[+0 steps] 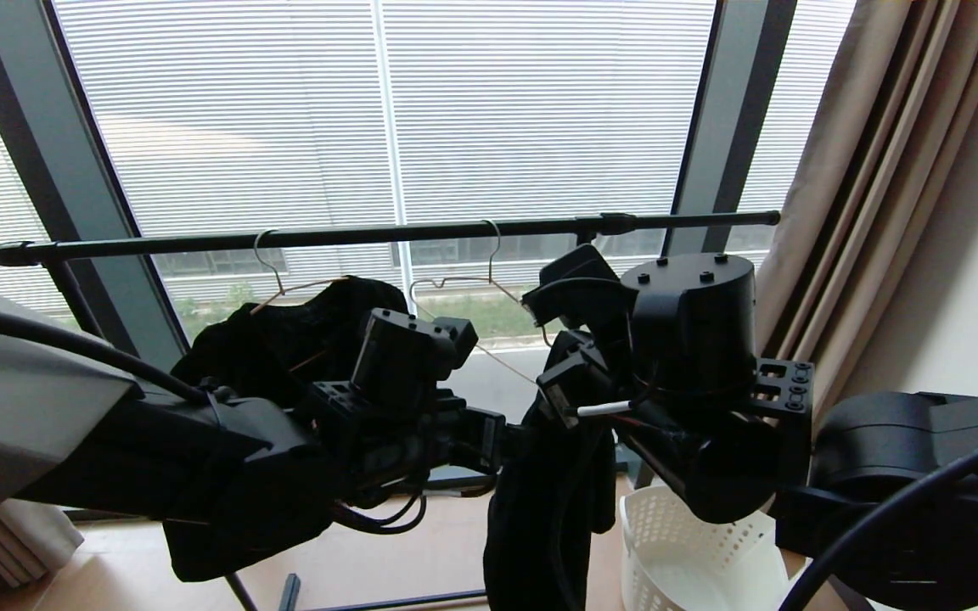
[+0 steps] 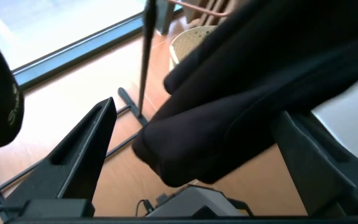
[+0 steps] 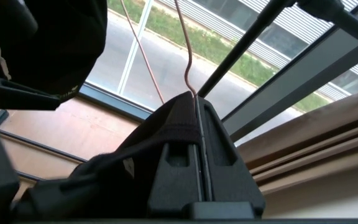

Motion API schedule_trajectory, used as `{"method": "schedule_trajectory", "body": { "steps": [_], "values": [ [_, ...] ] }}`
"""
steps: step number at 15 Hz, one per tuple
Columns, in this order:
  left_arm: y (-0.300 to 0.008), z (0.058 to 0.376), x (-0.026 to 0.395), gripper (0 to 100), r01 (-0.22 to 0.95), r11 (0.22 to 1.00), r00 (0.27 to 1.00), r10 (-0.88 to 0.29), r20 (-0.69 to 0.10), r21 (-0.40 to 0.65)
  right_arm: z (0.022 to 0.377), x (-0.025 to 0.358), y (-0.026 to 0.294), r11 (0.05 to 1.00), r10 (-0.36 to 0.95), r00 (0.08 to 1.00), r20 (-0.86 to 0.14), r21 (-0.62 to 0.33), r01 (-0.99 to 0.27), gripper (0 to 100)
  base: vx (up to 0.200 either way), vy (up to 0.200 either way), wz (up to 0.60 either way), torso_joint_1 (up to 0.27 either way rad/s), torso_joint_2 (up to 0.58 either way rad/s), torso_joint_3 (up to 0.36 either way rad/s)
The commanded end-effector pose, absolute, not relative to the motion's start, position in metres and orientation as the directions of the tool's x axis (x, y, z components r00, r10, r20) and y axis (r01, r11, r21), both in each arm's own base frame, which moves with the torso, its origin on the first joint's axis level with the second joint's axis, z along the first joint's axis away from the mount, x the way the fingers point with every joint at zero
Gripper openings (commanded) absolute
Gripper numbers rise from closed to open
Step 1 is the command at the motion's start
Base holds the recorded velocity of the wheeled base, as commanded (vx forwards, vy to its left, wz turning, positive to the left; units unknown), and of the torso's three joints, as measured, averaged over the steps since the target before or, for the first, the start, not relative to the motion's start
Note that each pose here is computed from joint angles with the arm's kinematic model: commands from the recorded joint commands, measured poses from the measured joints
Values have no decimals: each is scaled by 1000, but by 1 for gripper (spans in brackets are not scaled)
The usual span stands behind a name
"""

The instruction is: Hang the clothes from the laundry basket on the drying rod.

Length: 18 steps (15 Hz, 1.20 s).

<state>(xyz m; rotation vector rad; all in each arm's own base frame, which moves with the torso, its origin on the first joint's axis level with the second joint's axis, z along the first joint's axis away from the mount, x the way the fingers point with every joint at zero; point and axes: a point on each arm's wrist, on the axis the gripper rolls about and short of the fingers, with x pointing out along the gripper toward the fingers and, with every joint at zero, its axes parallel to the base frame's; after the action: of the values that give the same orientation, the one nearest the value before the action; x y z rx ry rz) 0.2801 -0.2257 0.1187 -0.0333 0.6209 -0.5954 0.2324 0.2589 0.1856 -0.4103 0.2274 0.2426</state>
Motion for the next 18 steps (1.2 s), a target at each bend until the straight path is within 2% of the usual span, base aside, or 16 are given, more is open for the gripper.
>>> {"method": "schedule_trajectory", "body": {
  "steps": [1,6,10,18],
  "values": [
    [-228,108,289,100,503,841,649,-519,-556,-199,190,231,257,893,189,948,-256,-357,-275,0,0,0,0,0,0,0],
    [-235,91,300,100,490,851,639,-498,-586,-189,200,223,248,899,197,951,-238,-343,-272,0,0,0,0,0,0,0],
    [-227,81,299,100,464,868,637,-464,-615,-174,206,218,241,903,198,954,-226,-335,-267,0,0,0,0,0,0,0],
    [-217,81,284,100,468,868,620,-456,-638,-166,203,237,223,923,123,964,-234,-330,-198,0,0,0,0,0,0,0]
  ]
}}
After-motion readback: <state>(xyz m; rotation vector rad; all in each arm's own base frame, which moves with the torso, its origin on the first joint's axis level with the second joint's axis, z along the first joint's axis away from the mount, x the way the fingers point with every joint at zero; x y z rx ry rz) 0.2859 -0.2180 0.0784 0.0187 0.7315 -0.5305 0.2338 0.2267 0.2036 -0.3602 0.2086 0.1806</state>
